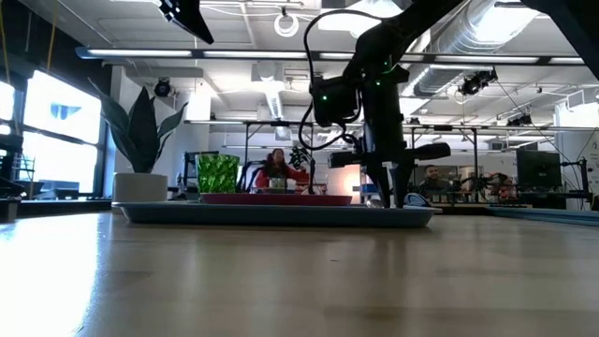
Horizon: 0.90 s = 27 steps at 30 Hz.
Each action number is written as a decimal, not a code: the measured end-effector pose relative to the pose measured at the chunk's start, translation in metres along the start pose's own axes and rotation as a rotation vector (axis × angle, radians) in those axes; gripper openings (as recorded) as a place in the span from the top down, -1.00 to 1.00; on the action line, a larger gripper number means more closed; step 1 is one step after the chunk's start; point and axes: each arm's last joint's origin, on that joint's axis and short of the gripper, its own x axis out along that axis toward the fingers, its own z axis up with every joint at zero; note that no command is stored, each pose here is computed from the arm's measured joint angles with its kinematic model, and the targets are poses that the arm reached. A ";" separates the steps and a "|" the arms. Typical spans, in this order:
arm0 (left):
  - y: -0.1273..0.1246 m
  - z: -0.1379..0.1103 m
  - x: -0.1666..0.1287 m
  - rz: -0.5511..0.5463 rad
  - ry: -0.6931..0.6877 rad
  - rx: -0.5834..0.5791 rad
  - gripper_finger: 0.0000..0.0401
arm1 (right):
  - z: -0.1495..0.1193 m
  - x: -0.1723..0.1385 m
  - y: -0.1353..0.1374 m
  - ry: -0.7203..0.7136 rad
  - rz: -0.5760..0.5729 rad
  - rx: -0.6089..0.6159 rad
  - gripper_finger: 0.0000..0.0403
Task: Pick and place plate/cup/fork/spoon on tray
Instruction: Put the orange spoon on the blue tray to the right of the orange fork
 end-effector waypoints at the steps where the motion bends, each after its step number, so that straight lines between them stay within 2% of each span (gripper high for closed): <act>1: 0.000 0.000 0.000 0.000 0.000 0.000 0.99 | 0.000 0.000 0.000 0.002 0.001 0.000 0.87; 27: 0.000 0.000 0.000 0.000 -0.001 0.003 0.99 | -0.004 0.004 0.001 0.037 -0.018 0.014 0.87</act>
